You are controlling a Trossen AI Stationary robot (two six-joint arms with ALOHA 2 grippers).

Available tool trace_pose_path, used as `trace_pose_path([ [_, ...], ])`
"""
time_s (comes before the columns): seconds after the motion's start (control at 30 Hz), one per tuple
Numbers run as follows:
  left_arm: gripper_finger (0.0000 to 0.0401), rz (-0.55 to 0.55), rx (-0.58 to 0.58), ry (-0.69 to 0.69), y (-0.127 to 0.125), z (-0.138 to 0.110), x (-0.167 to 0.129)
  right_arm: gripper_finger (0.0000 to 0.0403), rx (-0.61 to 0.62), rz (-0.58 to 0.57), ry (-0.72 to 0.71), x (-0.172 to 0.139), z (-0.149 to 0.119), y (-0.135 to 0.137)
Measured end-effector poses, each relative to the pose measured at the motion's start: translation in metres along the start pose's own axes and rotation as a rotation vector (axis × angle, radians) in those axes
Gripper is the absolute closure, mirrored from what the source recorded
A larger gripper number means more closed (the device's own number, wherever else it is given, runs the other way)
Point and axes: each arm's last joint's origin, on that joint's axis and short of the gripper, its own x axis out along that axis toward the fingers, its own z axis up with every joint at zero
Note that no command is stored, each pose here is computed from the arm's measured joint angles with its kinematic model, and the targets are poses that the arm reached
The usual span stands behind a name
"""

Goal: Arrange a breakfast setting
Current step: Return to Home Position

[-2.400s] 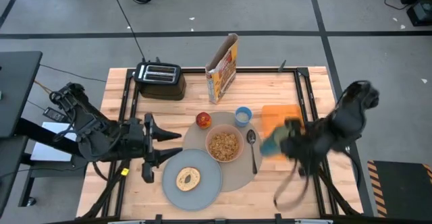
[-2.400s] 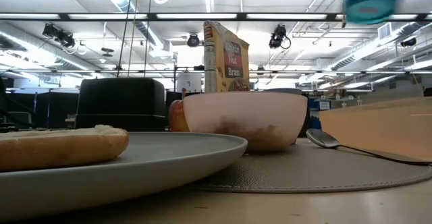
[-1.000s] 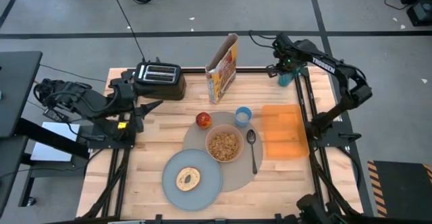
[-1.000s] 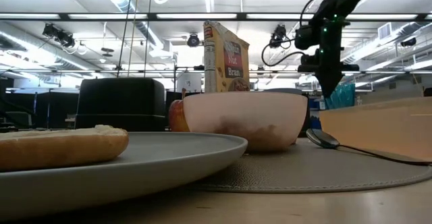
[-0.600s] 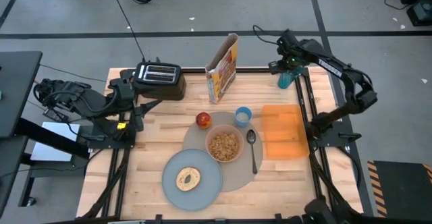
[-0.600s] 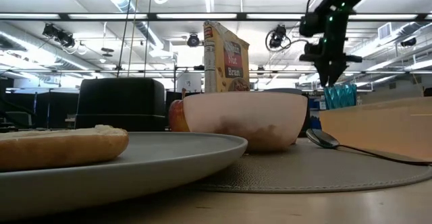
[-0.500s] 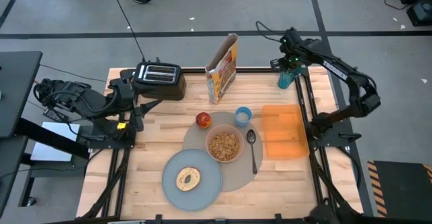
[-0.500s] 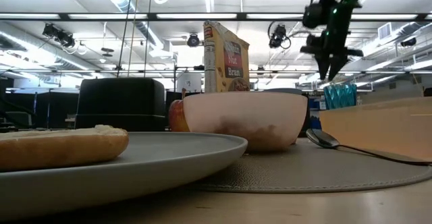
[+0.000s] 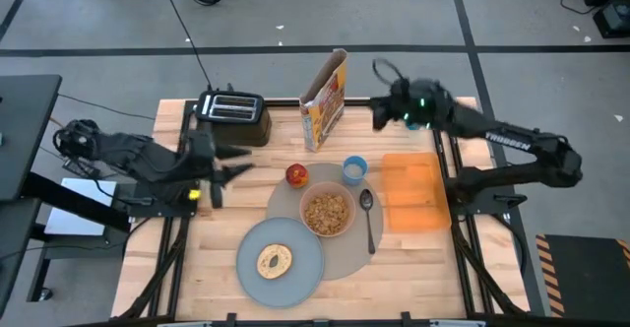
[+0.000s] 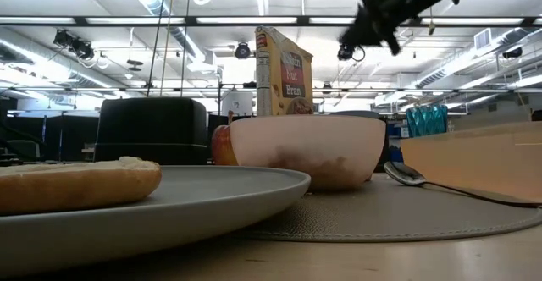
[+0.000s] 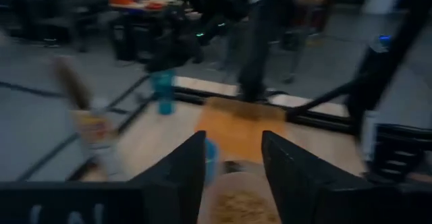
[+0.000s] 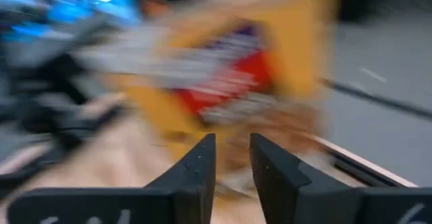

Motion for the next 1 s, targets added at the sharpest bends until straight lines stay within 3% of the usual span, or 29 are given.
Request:
trace_pose_path([
  [0.2,0.0313,-0.140,-0.057,-0.042,-0.005,-0.037,0.035,0.0353,-0.125,0.375,-0.151,-0.009,-0.029,0.048],
  [0.37,0.0374,-0.124,-0.072,-0.020,0.019,-0.056,0.047,0.0395,-0.226,0.556,-0.127,-0.028,-0.037,0.061],
  [0.5,0.0393,-0.070,-0.073,-0.062,0.048,-0.057,0.035,0.0389,-0.230,0.587,-0.157,-0.046,-0.033,0.059],
  [0.67,0.0386,-0.116,-0.068,-0.124,0.074,-0.075,0.012,0.0391,-0.169,0.620,-0.164,-0.065,-0.029,0.055],
  [0.83,0.0390,-0.110,-0.138,-0.144,0.088,-0.109,-0.001,0.0388,-0.225,0.605,-0.066,-0.069,-0.038,0.051],
  [1.0,0.0382,-0.103,-0.195,-0.111,0.092,-0.125,-0.006,0.0386,-0.213,0.579,-0.055,-0.062,-0.040,0.053],
])
